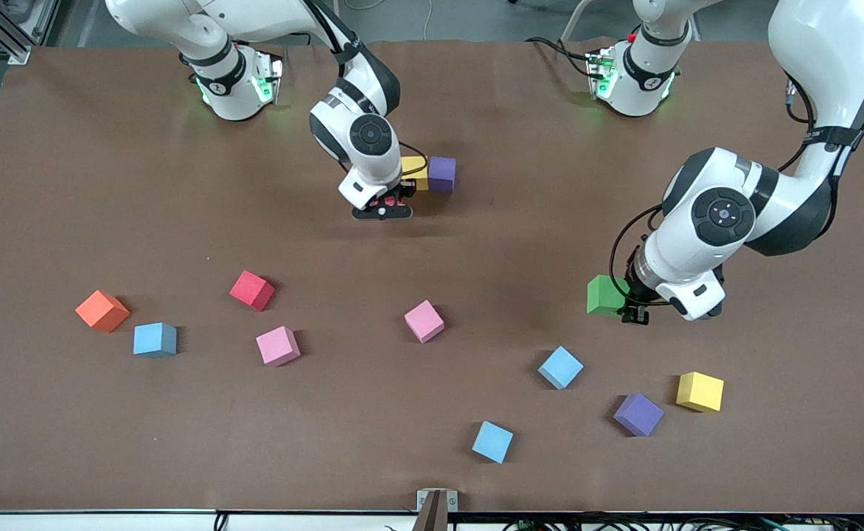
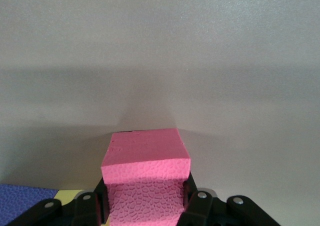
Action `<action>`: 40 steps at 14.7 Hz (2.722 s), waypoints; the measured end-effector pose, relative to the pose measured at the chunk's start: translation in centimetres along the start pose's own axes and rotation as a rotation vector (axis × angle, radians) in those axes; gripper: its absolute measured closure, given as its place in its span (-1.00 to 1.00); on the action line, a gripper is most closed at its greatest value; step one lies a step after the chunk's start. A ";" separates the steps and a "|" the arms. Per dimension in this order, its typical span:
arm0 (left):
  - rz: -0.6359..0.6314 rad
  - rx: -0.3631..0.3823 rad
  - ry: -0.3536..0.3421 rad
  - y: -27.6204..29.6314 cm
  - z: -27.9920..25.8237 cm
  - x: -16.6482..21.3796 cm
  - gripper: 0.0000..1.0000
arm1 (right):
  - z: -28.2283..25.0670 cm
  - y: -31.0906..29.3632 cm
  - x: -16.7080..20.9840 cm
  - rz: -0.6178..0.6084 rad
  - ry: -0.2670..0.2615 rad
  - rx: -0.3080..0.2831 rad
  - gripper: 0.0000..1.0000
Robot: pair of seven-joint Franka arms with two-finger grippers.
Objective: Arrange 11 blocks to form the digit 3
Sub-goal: 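Place red below pink with the right gripper while the left gripper lifts green, then reach the right gripper toward the pink block while the left gripper holds green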
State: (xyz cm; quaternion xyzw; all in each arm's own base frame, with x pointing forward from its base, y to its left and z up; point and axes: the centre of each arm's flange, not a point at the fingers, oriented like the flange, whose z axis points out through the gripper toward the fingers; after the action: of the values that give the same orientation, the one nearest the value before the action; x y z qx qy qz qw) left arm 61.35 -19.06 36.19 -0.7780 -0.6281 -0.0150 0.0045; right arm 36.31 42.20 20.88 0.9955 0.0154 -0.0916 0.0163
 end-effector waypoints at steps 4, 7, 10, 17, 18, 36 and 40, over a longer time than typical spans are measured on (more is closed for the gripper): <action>0.018 0.002 -0.003 -0.1 0.1 -1.7 0.59 | 0.0 -0.1 -0.1 -0.001 0.001 0.001 -0.14; 0.010 0.009 -0.008 -0.3 0.4 -3.1 0.59 | 0.0 -0.1 -0.1 -0.002 0.001 0.001 -0.14; 0.006 0.023 -0.017 -0.4 1.2 -4.2 0.59 | 0.0 -0.1 -0.1 -0.003 0.003 0.001 -0.14; 0.010 0.004 -0.023 0.1 0.3 -4.9 0.59 | -1.4 -0.4 1.2 0.006 0.037 0.026 -1.00; 0.006 -0.002 -0.024 0.2 0.1 -4.8 0.59 | -1.8 -0.3 1.7 0.013 0.044 0.030 -1.00; -0.016 -0.002 -0.033 0.1 0.1 -7.3 0.59 | -15.1 27.2 24.8 0.451 0.203 0.153 -1.00; -0.031 0.004 -0.035 0.1 0.3 -7.3 0.59 | -15.2 32.3 26.7 0.530 0.214 0.166 -1.00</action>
State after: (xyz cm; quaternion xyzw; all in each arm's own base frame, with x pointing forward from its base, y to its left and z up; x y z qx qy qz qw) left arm 59.90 -26.22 35.63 -0.7684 -0.6400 -0.0005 -0.0052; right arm 66.43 11.19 31.93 0.9668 -0.2509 0.0205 -0.0434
